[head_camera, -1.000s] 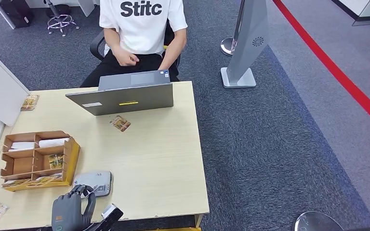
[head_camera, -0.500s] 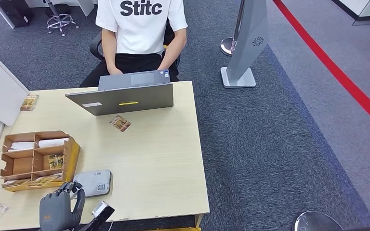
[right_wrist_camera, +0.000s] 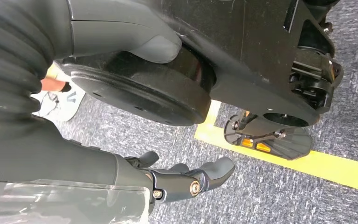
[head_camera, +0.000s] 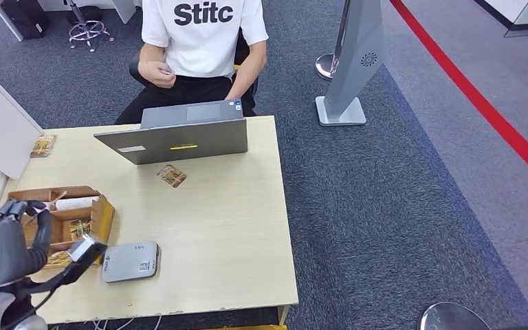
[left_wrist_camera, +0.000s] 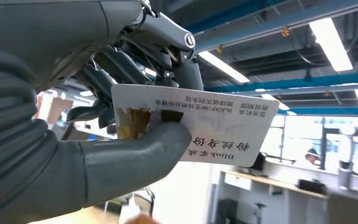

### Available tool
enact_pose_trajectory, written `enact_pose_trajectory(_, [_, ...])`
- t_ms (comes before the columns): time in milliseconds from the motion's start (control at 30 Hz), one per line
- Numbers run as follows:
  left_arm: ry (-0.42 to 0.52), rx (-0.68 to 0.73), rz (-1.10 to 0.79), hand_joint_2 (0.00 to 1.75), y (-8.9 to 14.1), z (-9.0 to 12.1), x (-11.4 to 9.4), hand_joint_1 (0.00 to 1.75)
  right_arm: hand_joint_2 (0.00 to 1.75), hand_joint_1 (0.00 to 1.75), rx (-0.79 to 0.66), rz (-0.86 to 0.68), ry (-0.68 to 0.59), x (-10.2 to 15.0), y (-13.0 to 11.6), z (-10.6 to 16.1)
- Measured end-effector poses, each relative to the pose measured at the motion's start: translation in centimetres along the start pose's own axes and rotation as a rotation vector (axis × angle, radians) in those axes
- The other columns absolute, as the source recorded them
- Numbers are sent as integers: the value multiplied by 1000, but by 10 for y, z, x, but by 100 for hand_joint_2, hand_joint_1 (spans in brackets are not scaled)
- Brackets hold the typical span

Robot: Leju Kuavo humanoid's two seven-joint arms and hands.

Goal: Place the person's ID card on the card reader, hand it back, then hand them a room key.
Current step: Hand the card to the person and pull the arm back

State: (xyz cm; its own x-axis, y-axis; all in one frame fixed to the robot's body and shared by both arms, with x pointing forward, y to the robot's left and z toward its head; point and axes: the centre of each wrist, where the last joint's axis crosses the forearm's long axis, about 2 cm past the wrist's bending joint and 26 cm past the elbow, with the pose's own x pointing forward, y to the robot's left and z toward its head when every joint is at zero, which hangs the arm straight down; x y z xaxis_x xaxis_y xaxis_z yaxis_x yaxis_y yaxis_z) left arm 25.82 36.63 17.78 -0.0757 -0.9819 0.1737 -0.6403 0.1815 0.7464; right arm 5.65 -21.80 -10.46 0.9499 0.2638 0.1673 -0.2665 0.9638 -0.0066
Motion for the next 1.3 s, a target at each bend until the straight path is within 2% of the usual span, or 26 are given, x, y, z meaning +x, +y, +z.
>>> enact_pose_trajectory(200, [73,-33,-115,175,4,-56,-57,175,175,0,3,21,-3,1,0,0])
enact_pose_trajectory(367, [129,-46,-146,175,6,-73,-83,175,175,0,7,29,-7,2,0,0])
enact_pose_trajectory(567, [152,-57,-151,175,3,-77,-93,175,175,0,10,34,-9,2,0,0])
enact_pose_trajectory(933, [134,-37,-153,175,1,-77,-90,175,175,0,9,37,-2,3,0,0])
enact_pose_trajectory(1000, [125,-31,-143,175,0,-77,-86,114,175,0,9,37,-2,3,0,0])
enact_pose_trajectory(1033, [119,-28,-131,175,1,-78,-84,78,175,0,8,37,-2,3,0,0])
enact_pose_trajectory(1067, [113,-23,-112,175,1,-78,-81,34,175,0,8,37,-2,3,0,0])
enact_pose_trajectory(1133, [99,-13,-54,175,2,-77,-75,7,175,0,8,37,-3,3,0,0])
enact_pose_trajectory(1167, [90,-7,-22,175,2,-77,-71,0,175,0,7,36,-3,3,0,0])
enact_pose_trajectory(1300, [50,0,71,175,4,-71,-55,0,175,0,3,34,-5,3,0,0])
